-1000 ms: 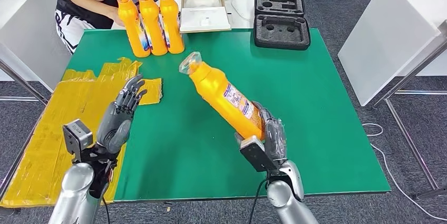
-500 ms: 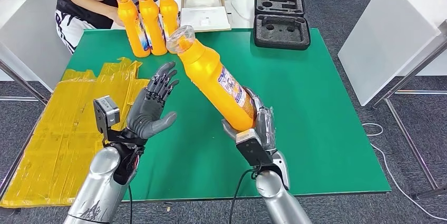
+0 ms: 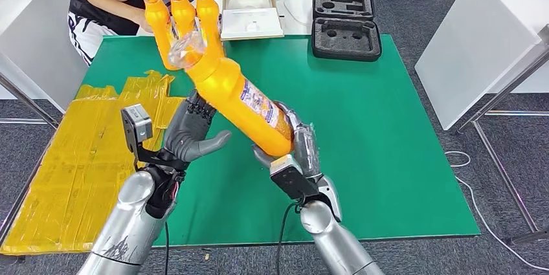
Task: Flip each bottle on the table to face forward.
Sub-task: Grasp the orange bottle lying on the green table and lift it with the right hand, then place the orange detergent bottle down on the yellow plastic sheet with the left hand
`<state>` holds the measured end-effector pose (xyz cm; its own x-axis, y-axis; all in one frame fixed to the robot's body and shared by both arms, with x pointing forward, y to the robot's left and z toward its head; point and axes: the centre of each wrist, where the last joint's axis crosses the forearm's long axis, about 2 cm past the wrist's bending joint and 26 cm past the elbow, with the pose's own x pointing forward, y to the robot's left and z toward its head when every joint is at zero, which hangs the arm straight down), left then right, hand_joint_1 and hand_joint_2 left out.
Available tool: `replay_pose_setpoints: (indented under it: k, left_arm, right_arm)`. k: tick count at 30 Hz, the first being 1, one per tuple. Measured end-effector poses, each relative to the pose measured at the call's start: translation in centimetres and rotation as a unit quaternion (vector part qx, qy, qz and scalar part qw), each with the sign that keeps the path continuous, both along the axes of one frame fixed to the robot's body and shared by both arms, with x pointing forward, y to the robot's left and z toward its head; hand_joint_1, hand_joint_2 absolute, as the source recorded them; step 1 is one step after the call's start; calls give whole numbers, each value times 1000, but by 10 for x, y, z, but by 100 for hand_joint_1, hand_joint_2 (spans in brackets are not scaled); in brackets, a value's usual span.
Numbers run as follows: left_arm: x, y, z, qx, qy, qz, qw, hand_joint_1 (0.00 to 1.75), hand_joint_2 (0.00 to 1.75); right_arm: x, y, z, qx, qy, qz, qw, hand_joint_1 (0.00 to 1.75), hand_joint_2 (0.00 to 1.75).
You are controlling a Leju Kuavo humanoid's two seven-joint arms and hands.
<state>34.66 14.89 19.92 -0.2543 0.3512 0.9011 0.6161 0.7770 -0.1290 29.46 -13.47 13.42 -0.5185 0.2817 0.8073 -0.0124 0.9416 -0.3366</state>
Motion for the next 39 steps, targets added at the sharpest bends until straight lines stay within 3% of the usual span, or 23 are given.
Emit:
replay_pose_setpoints:
  k: [10, 22, 23, 26, 27, 28, 39]
  left_arm:
    - [3, 8, -7, -20, 17, 1, 1000, 0, 175]
    - [-2, 29, -24, -20, 38, 23, 999, 0, 175]
    - [-2, 30, -24, -20, 38, 24, 999, 13, 175]
    - [-2, 31, -25, -19, 39, 26, 999, 137, 175]
    - [-2, 31, -25, -19, 40, 26, 999, 168, 175]
    - [-2, 32, -26, -19, 40, 28, 999, 174, 175]
    - [-3, 37, -26, -24, 40, 39, 998, 175, 175]
  right_arm:
    - [-7, 31, -10, -55, 28, 77, 995, 175, 175]
    - [-1, 42, -16, -102, 48, 122, 986, 175, 175]
    - [-1, 43, -16, -103, 49, 123, 986, 175, 175]
    - [0, 43, -17, -105, 51, 125, 985, 175, 175]
    - [0, 44, -17, -106, 51, 126, 985, 175, 175]
    - [0, 44, -17, -107, 51, 126, 985, 175, 175]
    - [2, 46, -16, -110, 53, 130, 984, 175, 175]
